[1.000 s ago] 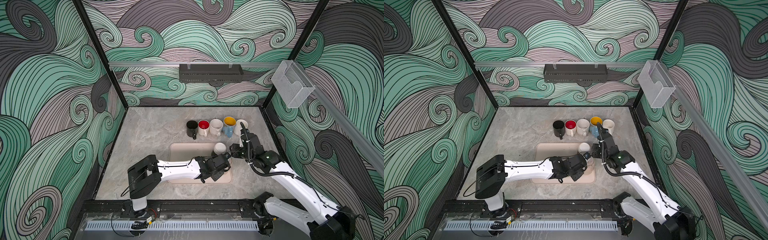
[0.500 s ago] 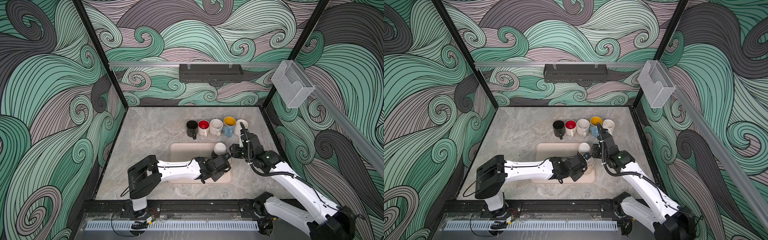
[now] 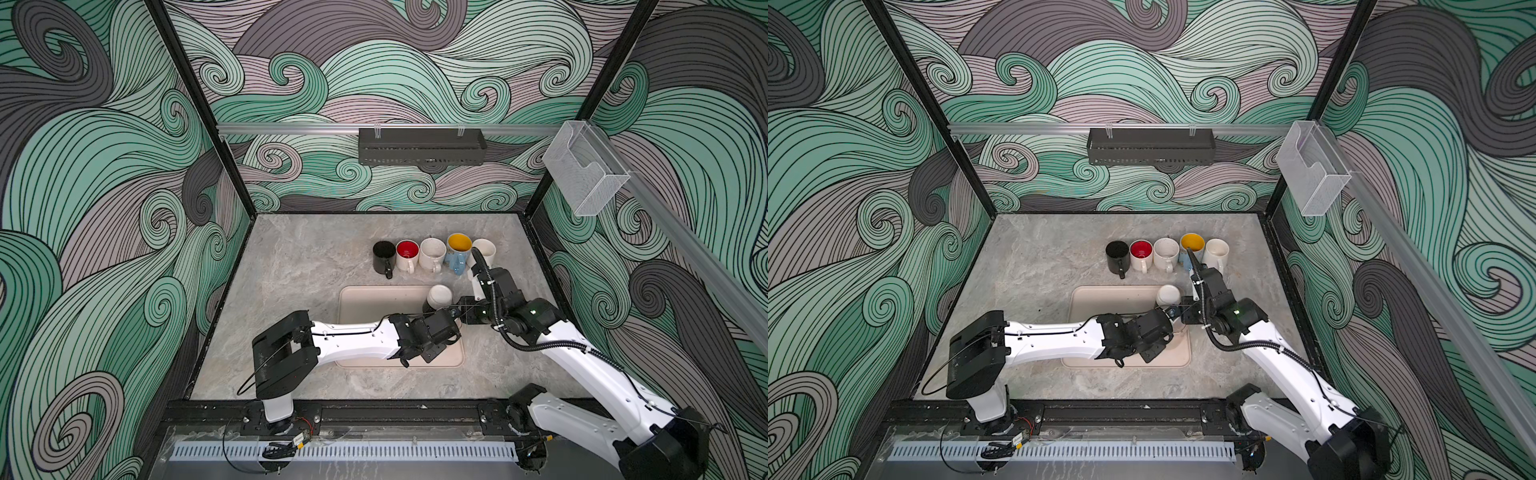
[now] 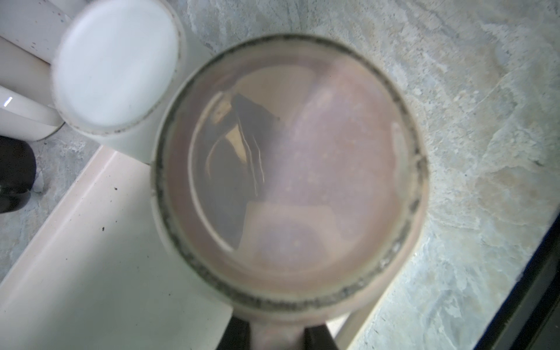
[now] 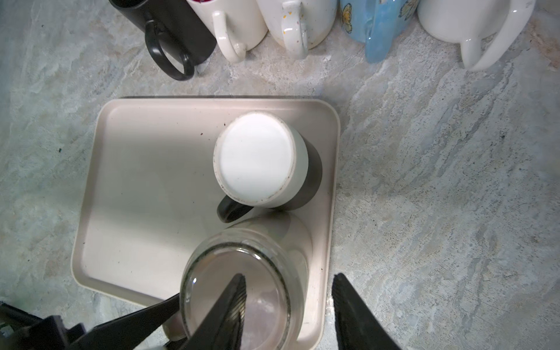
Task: Turn the mug right side up
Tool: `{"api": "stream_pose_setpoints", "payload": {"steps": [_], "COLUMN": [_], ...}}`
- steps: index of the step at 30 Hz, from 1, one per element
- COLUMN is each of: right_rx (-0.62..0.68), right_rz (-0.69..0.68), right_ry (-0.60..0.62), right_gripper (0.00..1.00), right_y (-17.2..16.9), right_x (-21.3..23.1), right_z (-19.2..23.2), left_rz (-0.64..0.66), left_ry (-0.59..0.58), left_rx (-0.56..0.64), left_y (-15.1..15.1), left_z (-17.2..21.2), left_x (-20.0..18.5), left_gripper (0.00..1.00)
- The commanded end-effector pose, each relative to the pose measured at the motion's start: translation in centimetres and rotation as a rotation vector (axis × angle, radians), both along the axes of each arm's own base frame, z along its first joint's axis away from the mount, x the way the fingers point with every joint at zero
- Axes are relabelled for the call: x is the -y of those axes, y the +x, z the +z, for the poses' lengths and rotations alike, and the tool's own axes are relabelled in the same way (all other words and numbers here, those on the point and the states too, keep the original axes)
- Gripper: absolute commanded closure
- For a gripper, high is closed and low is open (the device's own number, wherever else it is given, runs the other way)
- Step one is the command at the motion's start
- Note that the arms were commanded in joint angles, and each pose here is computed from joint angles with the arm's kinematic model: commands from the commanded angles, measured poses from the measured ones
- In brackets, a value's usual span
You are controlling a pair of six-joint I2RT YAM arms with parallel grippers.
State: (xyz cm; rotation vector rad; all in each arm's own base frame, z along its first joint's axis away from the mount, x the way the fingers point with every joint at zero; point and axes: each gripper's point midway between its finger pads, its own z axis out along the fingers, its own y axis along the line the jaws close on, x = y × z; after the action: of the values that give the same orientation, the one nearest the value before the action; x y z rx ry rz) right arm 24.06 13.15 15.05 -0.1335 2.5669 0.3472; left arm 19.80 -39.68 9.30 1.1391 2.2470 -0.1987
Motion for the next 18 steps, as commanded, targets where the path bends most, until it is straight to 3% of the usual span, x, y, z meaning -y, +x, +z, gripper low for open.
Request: {"api": "stream_pose_setpoints", "payload": {"steps": [1, 9, 18], "right_rx": [-0.012, 0.047, 0.019], "right_rz": [0.012, -0.083, -0.117], "right_ry": [-0.038, -0.178, -0.205], "right_gripper": [0.51, 0.49, 0.48], "right_y": [-1.0, -0.5, -0.4], "right_x": [0.7, 4.1, 5.3], "right_z": [0.4, 2.5, 2.1], "left_rz": [0.03, 0.03, 0.04], "left_ry": [-0.143, -0.14, -0.149], "left_rx": [0.081, 0.073, 0.074], "left_y": [1.2, 1.2, 1.4], "left_z": [4.5, 3.9, 3.8], "left_x": [1.5, 1.5, 1.1], "left_gripper": [1.0, 1.0, 1.0]}}
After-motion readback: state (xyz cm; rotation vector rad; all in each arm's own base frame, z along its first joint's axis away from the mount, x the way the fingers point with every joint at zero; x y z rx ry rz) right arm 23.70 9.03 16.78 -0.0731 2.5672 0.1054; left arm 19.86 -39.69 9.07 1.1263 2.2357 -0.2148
